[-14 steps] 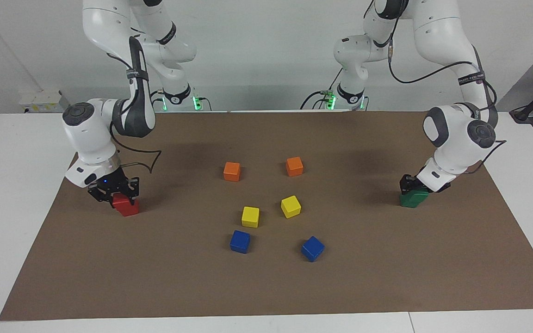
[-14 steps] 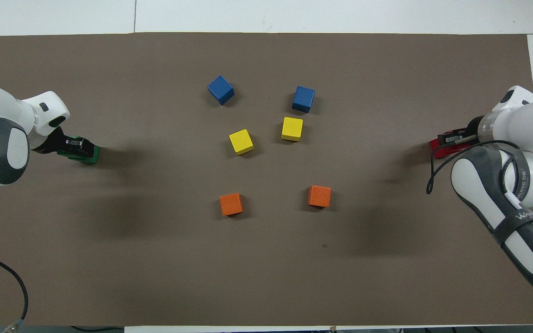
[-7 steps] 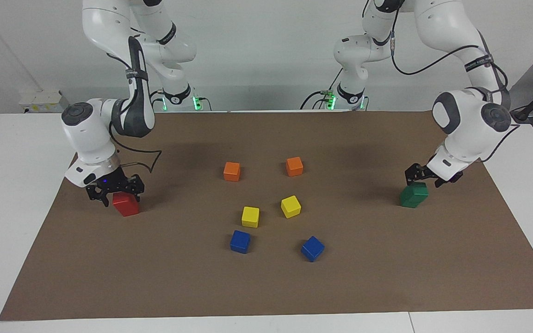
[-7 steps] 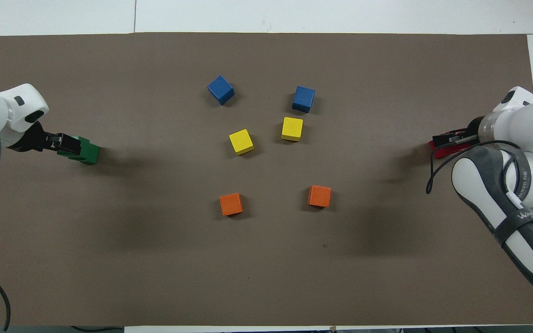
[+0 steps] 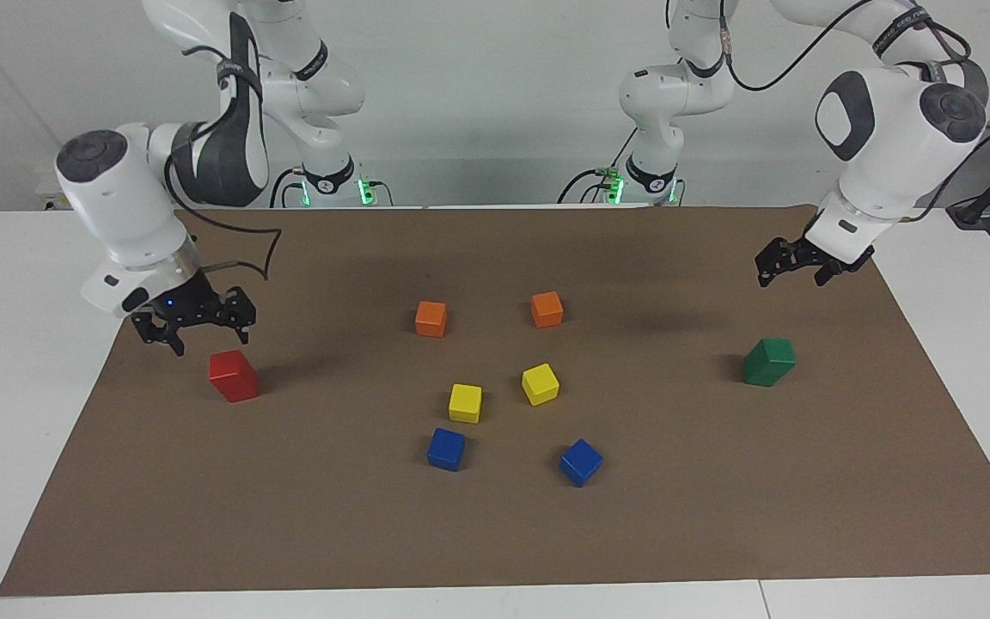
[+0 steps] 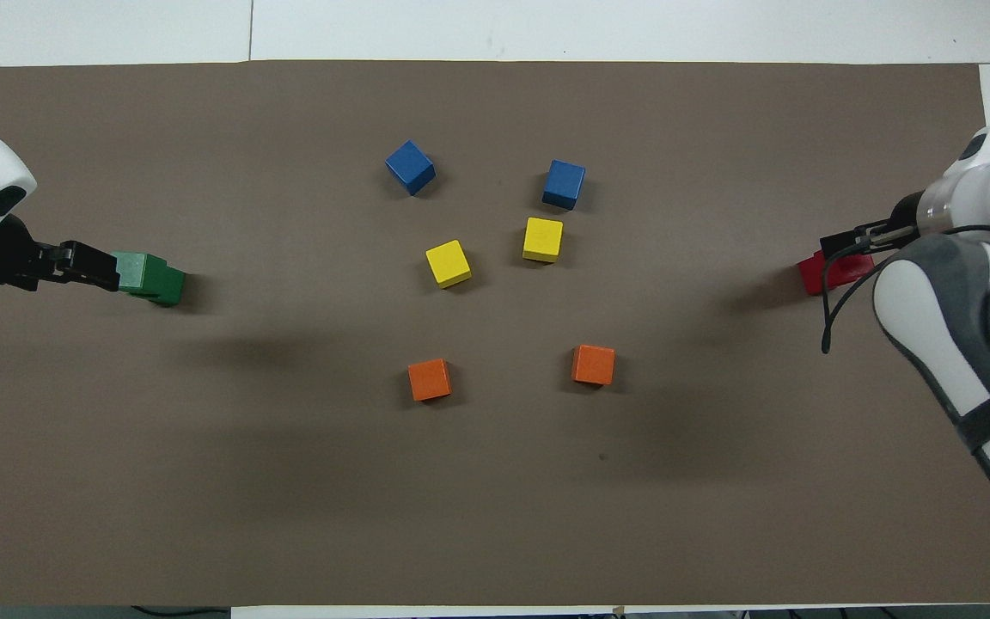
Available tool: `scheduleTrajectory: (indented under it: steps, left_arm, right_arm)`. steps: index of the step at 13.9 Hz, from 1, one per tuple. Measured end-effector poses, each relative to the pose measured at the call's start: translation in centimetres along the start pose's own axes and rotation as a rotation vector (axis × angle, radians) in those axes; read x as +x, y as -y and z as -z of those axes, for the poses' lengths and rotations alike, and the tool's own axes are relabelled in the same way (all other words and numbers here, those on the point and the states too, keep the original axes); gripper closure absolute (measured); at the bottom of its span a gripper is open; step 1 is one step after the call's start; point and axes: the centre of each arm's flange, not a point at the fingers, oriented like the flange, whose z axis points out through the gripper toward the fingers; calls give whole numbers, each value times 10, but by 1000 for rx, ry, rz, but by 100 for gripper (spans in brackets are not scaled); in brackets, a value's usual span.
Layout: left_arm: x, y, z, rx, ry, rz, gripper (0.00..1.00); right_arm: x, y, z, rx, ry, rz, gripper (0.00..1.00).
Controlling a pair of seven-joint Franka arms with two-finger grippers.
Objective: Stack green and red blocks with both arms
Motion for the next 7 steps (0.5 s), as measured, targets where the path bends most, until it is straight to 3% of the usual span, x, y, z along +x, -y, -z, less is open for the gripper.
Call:
scheduleTrajectory:
  steps: [3, 7]
  left_arm:
    - [-7, 0, 1, 1, -9, 23, 0]
    - [-8, -2, -5, -3, 5, 36, 0]
  right_arm:
    - [-16, 25, 62, 12, 28, 35, 0]
    - [-29, 25, 102, 21, 64, -3, 0]
